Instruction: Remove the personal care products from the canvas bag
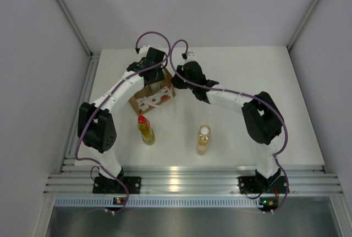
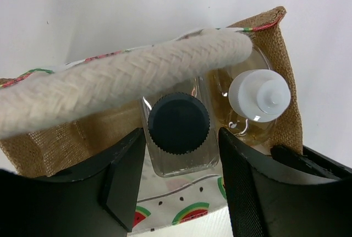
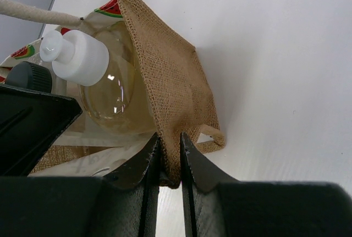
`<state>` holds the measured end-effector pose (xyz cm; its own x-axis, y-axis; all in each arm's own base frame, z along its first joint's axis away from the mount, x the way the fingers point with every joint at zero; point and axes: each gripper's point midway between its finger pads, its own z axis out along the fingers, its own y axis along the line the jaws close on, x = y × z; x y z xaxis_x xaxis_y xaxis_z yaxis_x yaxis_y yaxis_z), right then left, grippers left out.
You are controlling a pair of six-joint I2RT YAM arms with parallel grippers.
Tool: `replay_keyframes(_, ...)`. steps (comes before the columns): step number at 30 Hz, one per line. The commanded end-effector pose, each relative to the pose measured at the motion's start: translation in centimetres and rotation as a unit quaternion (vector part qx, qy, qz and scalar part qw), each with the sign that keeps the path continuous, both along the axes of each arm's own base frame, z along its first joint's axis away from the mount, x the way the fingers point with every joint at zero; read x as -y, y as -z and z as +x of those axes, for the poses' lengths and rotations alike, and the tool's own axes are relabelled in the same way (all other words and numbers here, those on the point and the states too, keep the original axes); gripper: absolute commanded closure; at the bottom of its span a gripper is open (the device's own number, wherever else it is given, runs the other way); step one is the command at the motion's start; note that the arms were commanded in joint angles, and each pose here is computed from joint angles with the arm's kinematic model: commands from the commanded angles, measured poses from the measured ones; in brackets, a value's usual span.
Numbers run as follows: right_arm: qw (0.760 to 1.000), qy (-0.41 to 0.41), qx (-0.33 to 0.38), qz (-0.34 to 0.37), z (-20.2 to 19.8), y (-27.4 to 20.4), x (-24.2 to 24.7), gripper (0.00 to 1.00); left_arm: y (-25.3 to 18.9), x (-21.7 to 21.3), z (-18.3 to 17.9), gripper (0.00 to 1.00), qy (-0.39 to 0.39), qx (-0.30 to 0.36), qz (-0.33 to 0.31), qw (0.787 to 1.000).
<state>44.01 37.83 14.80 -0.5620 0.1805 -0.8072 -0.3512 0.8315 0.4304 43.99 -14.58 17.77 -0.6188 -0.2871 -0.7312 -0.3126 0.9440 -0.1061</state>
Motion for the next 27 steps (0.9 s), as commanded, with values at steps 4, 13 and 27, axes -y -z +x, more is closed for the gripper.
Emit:
replay_keyframes(4, 1.0, -0.012, -0.006, -0.012, -1.1, -0.6, -0.6, 0.96, 1.2, -1.1, 1.2, 0.4, -0.019, -0.004, 0.003, 1.0)
replay_keyframes(13, 1.0, -0.014, -0.008, -0.013, -1.2, -0.3, -0.6, 0.96, 2.0, -1.5, 1.7, 0.56, -0.019, -0.013, 0.002, 1.0)
replay_keyframes(27, 1.0, -0.008, -0.009, -0.008, -1.1, -0.5, -0.6, 0.96, -7.2, -1.7, 1.7, 1.0, 0.043, 0.068, 0.017, 0.997)
